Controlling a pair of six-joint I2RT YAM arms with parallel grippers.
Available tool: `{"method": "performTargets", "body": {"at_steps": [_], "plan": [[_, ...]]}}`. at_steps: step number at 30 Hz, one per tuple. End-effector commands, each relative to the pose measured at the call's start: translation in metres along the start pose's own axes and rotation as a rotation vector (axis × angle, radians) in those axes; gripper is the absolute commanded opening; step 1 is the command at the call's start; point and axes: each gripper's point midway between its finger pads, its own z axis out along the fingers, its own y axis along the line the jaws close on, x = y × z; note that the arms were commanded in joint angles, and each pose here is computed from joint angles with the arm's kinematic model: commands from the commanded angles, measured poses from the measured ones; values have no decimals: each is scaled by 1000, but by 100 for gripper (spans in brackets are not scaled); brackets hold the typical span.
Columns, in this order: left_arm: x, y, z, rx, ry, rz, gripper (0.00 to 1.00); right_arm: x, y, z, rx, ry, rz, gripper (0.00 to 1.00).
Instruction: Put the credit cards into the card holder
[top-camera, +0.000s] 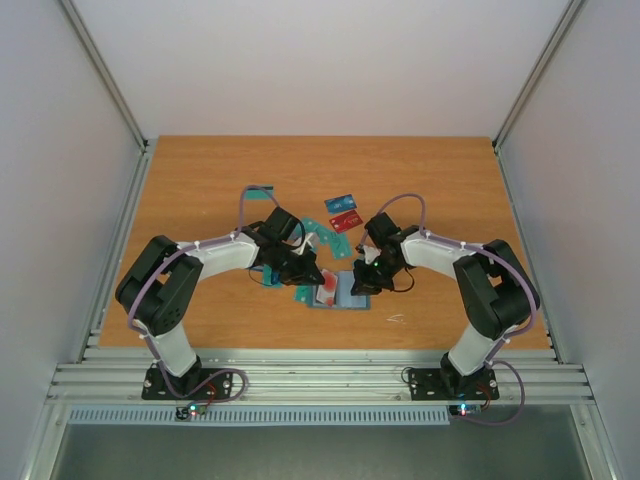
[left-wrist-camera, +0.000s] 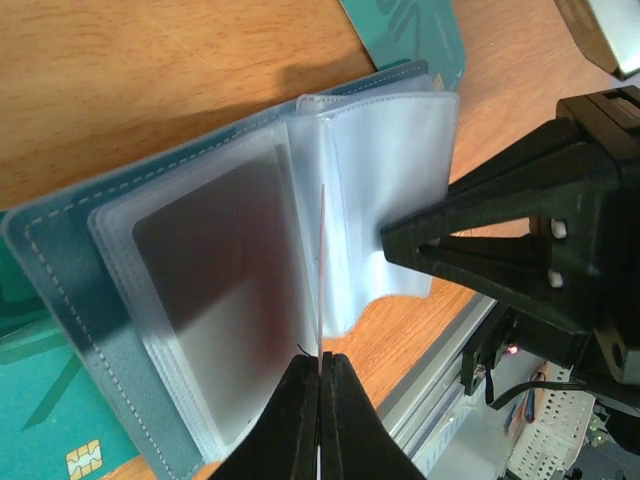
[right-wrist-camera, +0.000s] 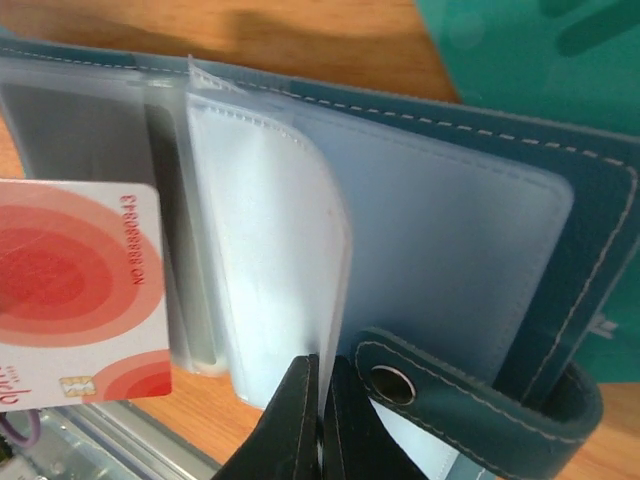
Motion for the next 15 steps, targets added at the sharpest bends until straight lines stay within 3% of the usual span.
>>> {"method": "performTargets", "body": {"at_steps": [1,8,15], "plan": [[-3,-7,3,41,-9,26,0,0,-14,5,43,4,17,1],[-4,-8,9,73,7,31,0,0,-18,14,41,28,23,2],[-6,0,16,50,19,22,0,1,-19,17,33,31,21,14]]}}
